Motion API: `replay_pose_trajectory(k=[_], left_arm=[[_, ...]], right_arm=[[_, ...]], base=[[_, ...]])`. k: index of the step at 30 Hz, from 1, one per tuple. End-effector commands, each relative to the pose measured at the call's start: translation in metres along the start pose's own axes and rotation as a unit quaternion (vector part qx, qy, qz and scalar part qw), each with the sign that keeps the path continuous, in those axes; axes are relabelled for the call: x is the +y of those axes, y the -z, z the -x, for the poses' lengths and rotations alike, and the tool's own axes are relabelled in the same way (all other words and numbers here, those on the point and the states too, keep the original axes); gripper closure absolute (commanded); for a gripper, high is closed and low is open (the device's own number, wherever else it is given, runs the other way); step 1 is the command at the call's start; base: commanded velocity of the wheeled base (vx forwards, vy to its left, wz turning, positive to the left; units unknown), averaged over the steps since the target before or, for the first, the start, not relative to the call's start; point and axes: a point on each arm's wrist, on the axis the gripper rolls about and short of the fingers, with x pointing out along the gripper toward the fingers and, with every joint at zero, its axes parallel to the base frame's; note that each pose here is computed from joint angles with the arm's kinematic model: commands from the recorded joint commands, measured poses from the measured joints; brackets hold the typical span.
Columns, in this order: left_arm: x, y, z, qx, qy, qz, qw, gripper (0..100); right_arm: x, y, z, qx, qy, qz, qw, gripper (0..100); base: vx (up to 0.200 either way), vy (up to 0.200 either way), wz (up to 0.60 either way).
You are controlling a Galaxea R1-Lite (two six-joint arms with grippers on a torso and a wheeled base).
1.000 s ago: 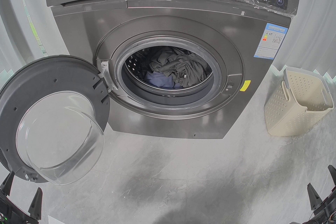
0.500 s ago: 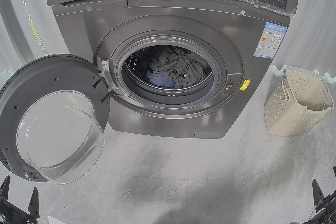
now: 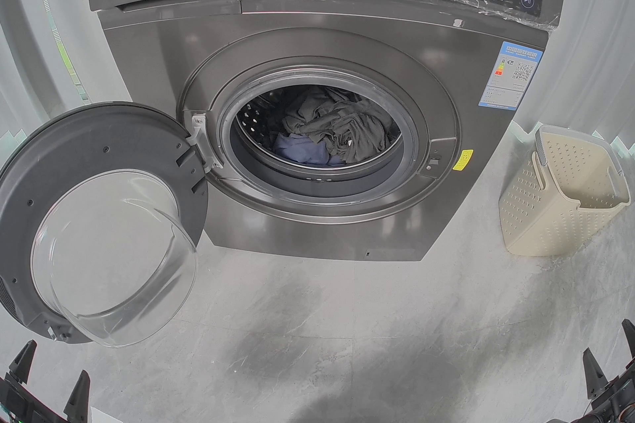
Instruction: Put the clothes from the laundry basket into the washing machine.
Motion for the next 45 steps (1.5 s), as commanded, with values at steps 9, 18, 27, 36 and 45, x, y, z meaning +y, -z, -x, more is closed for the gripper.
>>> replay_pose_trajectory(k=[9, 18, 27, 36, 45], left_arm=[[0.0009, 0.0074, 0.0016, -0.001, -0.024, 0.017, 0.9996, 0], [0.001, 0.0074, 0.0016, -0.001, -0.026, 0.022, 0.9994, 0], [0.0012, 0.0072, 0.0016, -0.002, -0.03, 0.032, 0.999, 0], [0.0012, 0.0072, 0.0016, -0.002, -0.031, 0.033, 0.999, 0], [0.0012, 0.0072, 0.0016, -0.002, -0.031, 0.033, 0.999, 0]], right_arm=[[0.0002, 0.0061, -0.0006, 0.011, 0.001, -0.016, 0.9998, 0], [0.0002, 0.0059, -0.0006, 0.011, 0.002, -0.016, 0.9998, 0], [0.0002, 0.0059, -0.0006, 0.011, 0.002, -0.017, 0.9998, 0], [0.0002, 0.0059, -0.0006, 0.011, 0.002, -0.017, 0.9998, 0], [0.0002, 0.0059, -0.0006, 0.011, 0.002, -0.017, 0.9998, 0]], base=[[0.0, 0.0, 0.0], [-0.044, 0.022, 0.0], [0.0, 0.2, 0.0], [0.0, 0.111, -0.13], [0.0, 0.0, -0.27]])
